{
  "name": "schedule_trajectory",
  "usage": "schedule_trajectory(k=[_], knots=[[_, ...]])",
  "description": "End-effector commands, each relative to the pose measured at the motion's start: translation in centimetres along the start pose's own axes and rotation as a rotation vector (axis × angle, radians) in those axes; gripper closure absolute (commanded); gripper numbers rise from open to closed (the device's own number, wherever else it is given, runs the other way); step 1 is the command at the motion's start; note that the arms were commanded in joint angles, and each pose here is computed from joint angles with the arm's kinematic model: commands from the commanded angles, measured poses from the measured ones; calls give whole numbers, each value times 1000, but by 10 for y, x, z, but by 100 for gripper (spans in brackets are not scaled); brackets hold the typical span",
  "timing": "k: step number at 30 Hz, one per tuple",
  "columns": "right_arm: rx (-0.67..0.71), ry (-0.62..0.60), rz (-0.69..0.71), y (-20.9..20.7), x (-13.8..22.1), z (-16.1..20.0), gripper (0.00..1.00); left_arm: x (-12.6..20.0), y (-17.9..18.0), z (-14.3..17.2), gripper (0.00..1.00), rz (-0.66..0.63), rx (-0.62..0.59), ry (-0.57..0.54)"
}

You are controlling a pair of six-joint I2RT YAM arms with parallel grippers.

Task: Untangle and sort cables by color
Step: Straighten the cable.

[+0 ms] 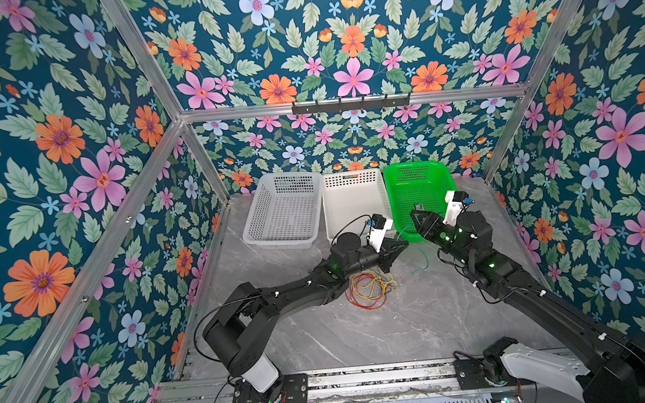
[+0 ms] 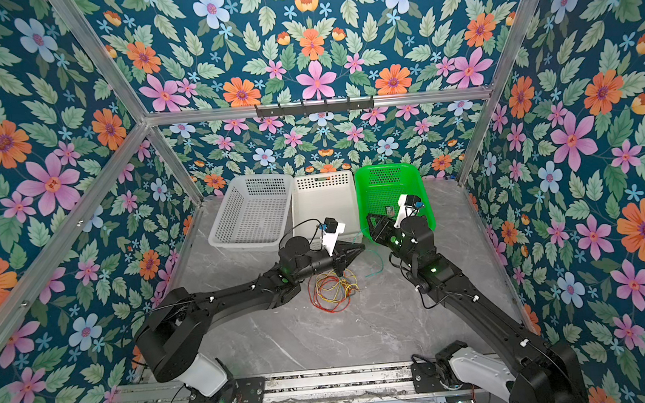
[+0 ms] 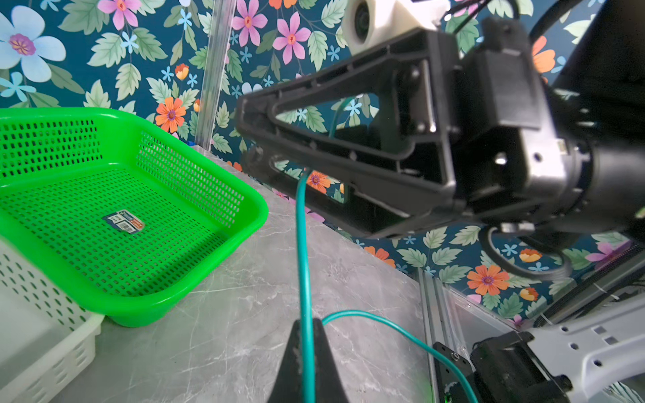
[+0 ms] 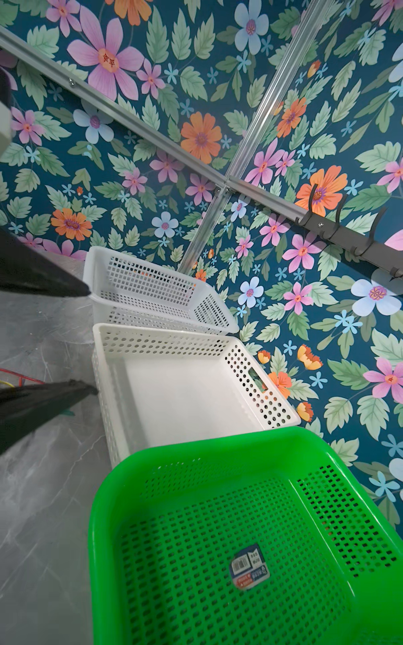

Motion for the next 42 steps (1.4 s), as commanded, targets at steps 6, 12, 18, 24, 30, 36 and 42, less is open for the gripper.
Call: schedule_trajectory(k=[6,12,18,24,30,36,42], knots=[[48,-52,-96,24,5,-23,89,-5,-3,4,100,40,-22,19],[79,-63,-100,32,16,-31,100,-6,2,13,100,33,-28,53],[101,-87,-109,38,30,-40,100,-4,-4,18,100,100,-38,60],[122,-121,-122,47,49,-50,100,4,-11,25,86,194,-20,33],[125,-136,-127,47,59,-51,100,13,-20,24,64,289,-9,-12],[118,-125,-124,42,60,-45,100,20,-29,12,52,311,-36,-62],[101,-128,-134,39,62,-39,100,16,-30,0,35,306,-67,-121]])
Point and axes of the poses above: each gripper's point midway between its finger pads, its own x axis back along the fingers, its own y axis along the line the jaws close on, z = x × y, the point moved 8 cm from there along x, back along the fingers, and after that the axes turned 8 degrees about x, right-handed, at the moved point
